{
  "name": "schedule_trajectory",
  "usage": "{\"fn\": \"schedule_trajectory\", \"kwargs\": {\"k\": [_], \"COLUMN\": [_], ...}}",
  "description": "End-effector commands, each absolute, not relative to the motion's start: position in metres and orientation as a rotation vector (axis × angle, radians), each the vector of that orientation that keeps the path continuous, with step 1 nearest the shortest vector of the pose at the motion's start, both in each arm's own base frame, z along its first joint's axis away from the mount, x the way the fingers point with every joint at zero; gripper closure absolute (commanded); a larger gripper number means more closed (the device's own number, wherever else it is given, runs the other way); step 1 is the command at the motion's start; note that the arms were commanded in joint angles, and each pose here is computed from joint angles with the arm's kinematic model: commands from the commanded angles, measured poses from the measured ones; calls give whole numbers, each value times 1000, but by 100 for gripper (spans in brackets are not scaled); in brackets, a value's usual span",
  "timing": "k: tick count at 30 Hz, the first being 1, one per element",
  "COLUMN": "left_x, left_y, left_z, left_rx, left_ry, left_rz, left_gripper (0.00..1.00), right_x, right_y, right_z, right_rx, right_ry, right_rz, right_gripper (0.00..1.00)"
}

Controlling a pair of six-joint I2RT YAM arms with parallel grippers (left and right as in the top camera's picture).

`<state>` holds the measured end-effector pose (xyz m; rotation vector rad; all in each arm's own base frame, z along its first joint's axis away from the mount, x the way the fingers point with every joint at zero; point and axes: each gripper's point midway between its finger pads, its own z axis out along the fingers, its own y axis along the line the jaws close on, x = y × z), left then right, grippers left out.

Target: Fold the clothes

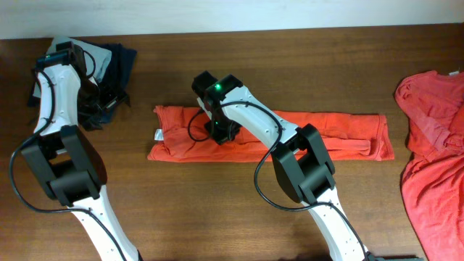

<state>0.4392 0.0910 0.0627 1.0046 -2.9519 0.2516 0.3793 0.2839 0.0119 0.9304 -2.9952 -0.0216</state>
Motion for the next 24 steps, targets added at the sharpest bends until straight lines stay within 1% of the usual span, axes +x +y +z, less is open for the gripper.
{"fn": "schedule_trajectory", "kwargs": {"k": [1, 8, 12, 14, 16, 19, 20, 24], "left_x": [443, 443, 443, 443, 443, 443, 443, 443], "left_y": [91, 91, 91, 91, 91, 91, 91, 91], "left_z": [69, 69, 69, 69, 69, 69, 69, 69], "left_rx": [1019, 1018, 1018, 1018, 1018, 1018, 1018, 1019], "left_ry": [-2964, -2964, -2964, -2964, -2964, -2964, -2964, -2964], "left_rz": [266, 266, 266, 266, 266, 266, 266, 266], "left_gripper": [1, 1, 1, 1, 1, 1, 1, 1], "right_x": [387, 387, 392, 402, 412, 425, 428, 421], "right_y": [274, 274, 272, 269, 269, 279, 285, 323], "right_z": [33, 34, 35, 42, 56, 84, 92, 116], "right_rx": [880, 778, 782, 786, 793, 808, 829, 937], "right_ry": [-3061, -3092, -3113, -3155, -3209, -3289, -3303, -3299], "right_rz": [59, 55, 90, 140, 166, 116, 83, -206], "right_gripper": [96, 96, 94, 86, 82, 73, 67, 58]}}
